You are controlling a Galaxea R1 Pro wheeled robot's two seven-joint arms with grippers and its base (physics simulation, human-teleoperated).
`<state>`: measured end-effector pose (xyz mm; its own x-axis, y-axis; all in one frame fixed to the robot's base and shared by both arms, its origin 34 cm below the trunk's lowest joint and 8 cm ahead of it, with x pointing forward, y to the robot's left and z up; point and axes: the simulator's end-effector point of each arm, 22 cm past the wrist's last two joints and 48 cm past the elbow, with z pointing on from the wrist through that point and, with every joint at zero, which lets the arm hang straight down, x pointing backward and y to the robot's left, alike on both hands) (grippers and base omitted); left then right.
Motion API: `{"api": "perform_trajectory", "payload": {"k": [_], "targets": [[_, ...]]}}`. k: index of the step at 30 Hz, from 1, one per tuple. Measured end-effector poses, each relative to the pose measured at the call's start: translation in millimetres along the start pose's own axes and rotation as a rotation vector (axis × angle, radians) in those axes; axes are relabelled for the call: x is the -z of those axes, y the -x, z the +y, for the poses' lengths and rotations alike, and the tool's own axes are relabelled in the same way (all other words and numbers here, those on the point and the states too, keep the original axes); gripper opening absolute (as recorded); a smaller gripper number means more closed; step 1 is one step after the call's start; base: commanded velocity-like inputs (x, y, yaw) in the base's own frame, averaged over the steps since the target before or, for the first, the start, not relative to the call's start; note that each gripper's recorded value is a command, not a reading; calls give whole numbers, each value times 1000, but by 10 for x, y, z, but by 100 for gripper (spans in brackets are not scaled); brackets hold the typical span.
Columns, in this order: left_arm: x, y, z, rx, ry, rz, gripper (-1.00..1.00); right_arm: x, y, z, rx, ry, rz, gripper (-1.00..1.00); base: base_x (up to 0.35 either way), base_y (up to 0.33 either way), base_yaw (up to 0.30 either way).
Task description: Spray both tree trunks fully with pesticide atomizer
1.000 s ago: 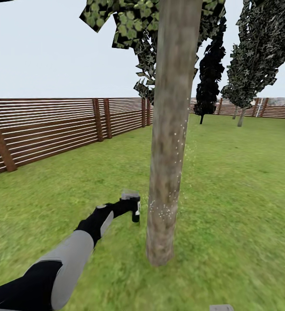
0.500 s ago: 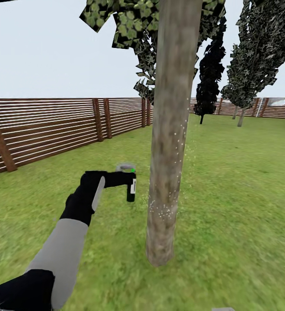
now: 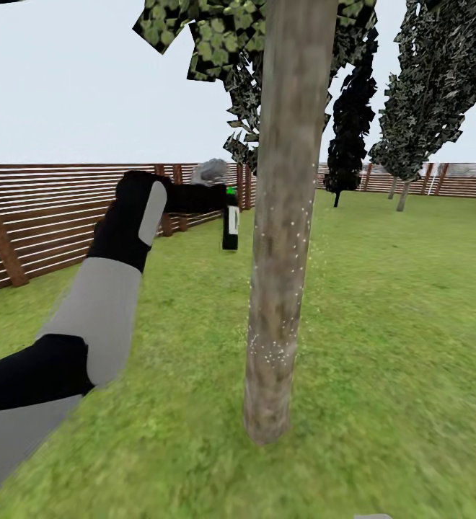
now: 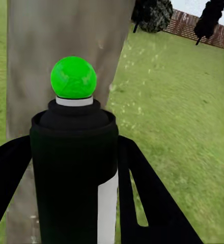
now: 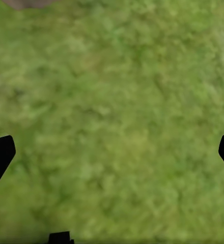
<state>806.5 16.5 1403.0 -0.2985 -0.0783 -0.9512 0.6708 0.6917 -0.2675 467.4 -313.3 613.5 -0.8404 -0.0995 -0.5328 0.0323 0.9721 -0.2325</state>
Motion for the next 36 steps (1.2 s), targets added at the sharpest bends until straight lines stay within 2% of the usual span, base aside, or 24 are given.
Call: {"api": "perform_trajectory", "payload": {"k": [4, 7, 12, 14, 17, 23, 27, 31, 32, 34, 36], "targets": [[40, 426, -176, -22, -20, -17, -100, -1, -1, 0, 0, 0, 0, 100, 0, 0, 0], [168, 947, -425, -66, -30, -45, -100, 1, 0, 0, 0, 0, 0, 100, 0, 0, 0], [385, 1580, -774, -118, -31, -69, -100, 1, -3, 0, 0, 0, 0, 100, 0, 0, 0], [455, 1740, -917, -122, -51, -82, -100, 1, -4, 1, 0, 0, 1, 100, 0, 0, 0], [538, 1890, -1175, -94, -134, -114, -100, 1, -2, 0, 0, 0, 0, 100, 0, 0, 0], [547, 1930, -1222, -83, -146, -110, -100, 0, -5, 0, 0, 0, 1, 100, 0, 0, 0], [378, 1693, -1050, -27, -133, -44, -100, 0, -5, 0, 0, 0, 1, 100, 0, 0, 0], [306, 1576, -968, -4, -123, -13, -100, 0, -6, 0, 0, 0, 1, 100, 0, 0, 0], [298, 1562, -958, -4, -120, -9, -100, 0, -6, 0, 0, 0, 1, 100, 0, 0, 0], [252, 1482, -910, -45, -81, 20, -100, 0, -6, 0, 0, 0, 1, 100, 0, 0, 0], [228, 1433, -912, -63, -72, 37, -100, 0, -6, 0, 0, 0, 1, 100, 0, 0, 0]]}}
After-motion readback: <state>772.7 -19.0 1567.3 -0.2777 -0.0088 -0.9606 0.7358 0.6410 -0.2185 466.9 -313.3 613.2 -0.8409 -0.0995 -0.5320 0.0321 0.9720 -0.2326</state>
